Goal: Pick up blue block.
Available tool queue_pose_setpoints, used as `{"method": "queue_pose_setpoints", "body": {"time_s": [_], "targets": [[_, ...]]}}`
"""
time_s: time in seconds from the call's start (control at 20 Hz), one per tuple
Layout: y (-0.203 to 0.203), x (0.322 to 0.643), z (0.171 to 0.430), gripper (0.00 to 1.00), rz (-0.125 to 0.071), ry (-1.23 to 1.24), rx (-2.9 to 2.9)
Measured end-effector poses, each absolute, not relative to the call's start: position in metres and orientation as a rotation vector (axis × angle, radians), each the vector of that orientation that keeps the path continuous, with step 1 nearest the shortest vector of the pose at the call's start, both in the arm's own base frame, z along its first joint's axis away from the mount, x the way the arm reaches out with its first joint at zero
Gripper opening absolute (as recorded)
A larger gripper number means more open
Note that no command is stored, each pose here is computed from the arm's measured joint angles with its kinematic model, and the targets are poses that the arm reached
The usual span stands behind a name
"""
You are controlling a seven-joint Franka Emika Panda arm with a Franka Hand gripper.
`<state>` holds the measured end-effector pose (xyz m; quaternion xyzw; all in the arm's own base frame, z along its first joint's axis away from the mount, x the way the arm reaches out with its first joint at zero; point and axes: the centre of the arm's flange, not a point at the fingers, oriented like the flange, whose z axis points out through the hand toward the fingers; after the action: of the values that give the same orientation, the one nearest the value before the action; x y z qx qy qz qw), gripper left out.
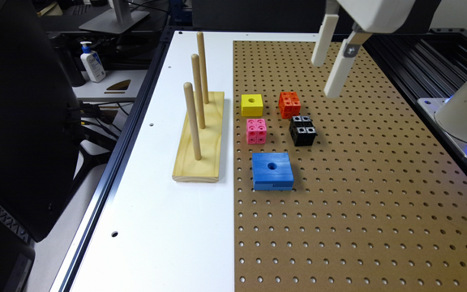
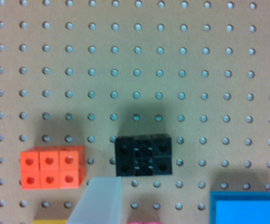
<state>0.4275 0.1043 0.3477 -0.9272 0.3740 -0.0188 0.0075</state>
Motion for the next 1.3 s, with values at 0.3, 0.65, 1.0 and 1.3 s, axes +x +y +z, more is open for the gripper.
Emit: {"method": "queue_pose_setpoints", "body": {"time_s": [0.3, 0.65, 1.0, 1.3], "targets": [[0.117, 0.449, 0.341, 1.00, -0.038, 1.167, -2.898], [0.125, 0.452, 0.344, 1.00, -0.047, 1.163, -2.894], [0.131, 0.455, 0.341, 1.00, -0.044, 1.162, -2.893], [0.134, 0.463, 0.306, 1.00, -0.026, 1.160, -2.886]]}}
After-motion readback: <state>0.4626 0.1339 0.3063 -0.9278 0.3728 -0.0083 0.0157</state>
